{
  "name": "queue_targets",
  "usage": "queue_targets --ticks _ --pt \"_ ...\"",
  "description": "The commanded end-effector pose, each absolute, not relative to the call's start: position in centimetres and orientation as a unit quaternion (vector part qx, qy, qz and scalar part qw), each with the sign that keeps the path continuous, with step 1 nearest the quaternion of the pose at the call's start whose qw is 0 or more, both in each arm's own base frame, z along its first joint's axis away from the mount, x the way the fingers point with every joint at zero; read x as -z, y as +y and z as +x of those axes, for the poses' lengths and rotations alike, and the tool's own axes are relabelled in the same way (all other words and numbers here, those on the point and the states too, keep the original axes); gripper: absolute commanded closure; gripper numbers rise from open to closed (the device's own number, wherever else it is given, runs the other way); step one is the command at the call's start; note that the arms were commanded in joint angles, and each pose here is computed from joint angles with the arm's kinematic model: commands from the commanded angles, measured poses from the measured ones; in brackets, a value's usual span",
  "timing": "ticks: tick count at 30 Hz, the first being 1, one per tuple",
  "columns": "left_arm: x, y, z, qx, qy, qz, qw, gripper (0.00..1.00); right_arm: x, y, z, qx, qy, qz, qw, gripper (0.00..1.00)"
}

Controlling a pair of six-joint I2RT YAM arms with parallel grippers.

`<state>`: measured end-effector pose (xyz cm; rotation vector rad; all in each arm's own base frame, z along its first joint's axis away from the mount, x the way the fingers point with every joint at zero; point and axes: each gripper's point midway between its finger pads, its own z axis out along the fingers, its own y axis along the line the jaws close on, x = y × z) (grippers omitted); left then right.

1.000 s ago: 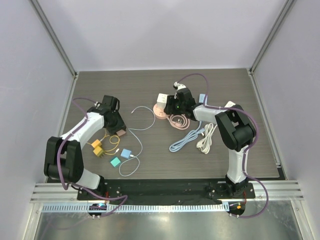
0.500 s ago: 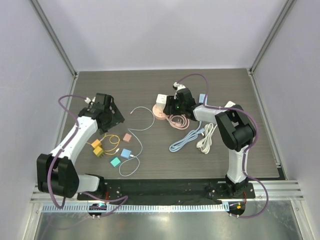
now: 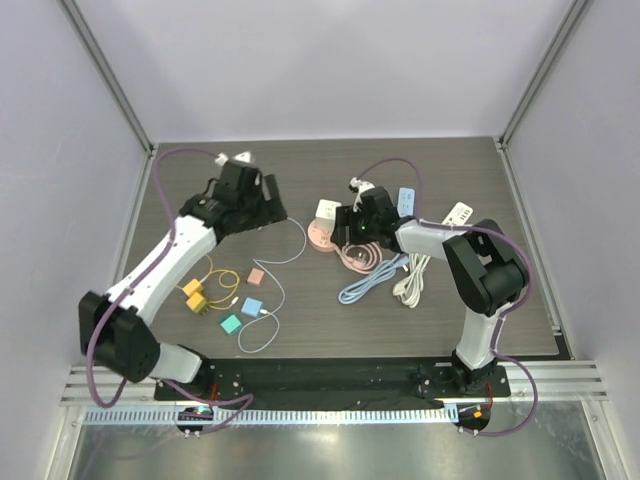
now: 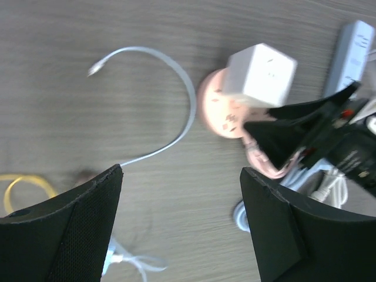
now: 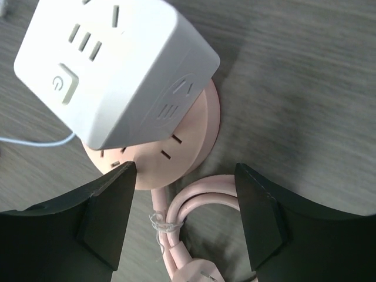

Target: Pull the plug off the socket

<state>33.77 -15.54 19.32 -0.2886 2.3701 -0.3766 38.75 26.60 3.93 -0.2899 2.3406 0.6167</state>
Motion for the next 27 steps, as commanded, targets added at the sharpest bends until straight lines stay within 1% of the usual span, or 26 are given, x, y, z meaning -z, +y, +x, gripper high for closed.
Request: queue_targets --ticks 1,2,4,5,8,9,10,11,13,14,15,21,27 --pt "-21.9 -19.4 36.4 0.162 0.903 -0.044 0.396 0.18 -5.2 25.4 37.2 -0.222 0.899 -0.129 0.354 0.27" --pt "-21.8 -21.2 37.2 0.163 0.905 -0.026 0.393 0.17 -5.9 25.4 37.2 -0.225 0.895 -0.129 0.364 0.25" --pt "-21.3 -22.5 38.3 0.150 0.907 -0.007 0.393 0.16 -7.5 25.1 37.2 -0.234 0.883 -0.122 0.388 0.22" --pt "-20.9 -24.1 39.1 0.144 0.909 0.016 0.392 0.13 -8.0 24.8 37.2 -0.236 0.879 -0.118 0.397 0.21" --pt "-19.5 -26.3 40.6 0.108 0.914 0.053 0.388 0.07 -9.8 22.6 37.9 -0.227 0.869 -0.076 0.434 0.19" --pt "-19.2 -26.8 40.9 0.099 0.914 0.061 0.388 0.06 -9.5 21.7 37.8 -0.225 0.868 -0.062 0.438 0.19" --pt "-18.9 -27.0 41.1 0.084 0.914 0.069 0.390 0.06 -10.5 20.3 38.4 -0.225 0.862 -0.041 0.453 0.18" --pt "-19.2 -28.0 41.4 0.079 0.911 0.087 0.396 0.03 -10.6 19.7 38.4 -0.232 0.860 -0.017 0.454 0.19" --pt "-17.4 -28.8 41.7 0.050 0.914 0.106 0.388 0.02 -10.5 18.6 38.3 -0.249 0.853 0.004 0.459 0.19" --pt "-17.8 -29.4 41.9 0.037 0.910 0.113 0.398 0.01 -10.3 17.5 38.4 -0.252 0.852 0.023 0.458 0.19" --pt "-16.4 -29.7 42.1 0.020 0.912 0.130 0.388 0.01 -10.5 17.4 38.6 -0.260 0.848 0.028 0.462 0.19" --pt "-14.1 -30.9 42.3 -0.026 0.913 0.157 0.375 0.00 -10.2 17.7 38.7 -0.279 0.848 0.026 0.451 0.19" --pt "-11.8 -31.3 42.5 -0.032 0.919 0.161 0.358 0.00 -9.8 18.1 38.7 -0.286 0.849 0.021 0.444 0.18"
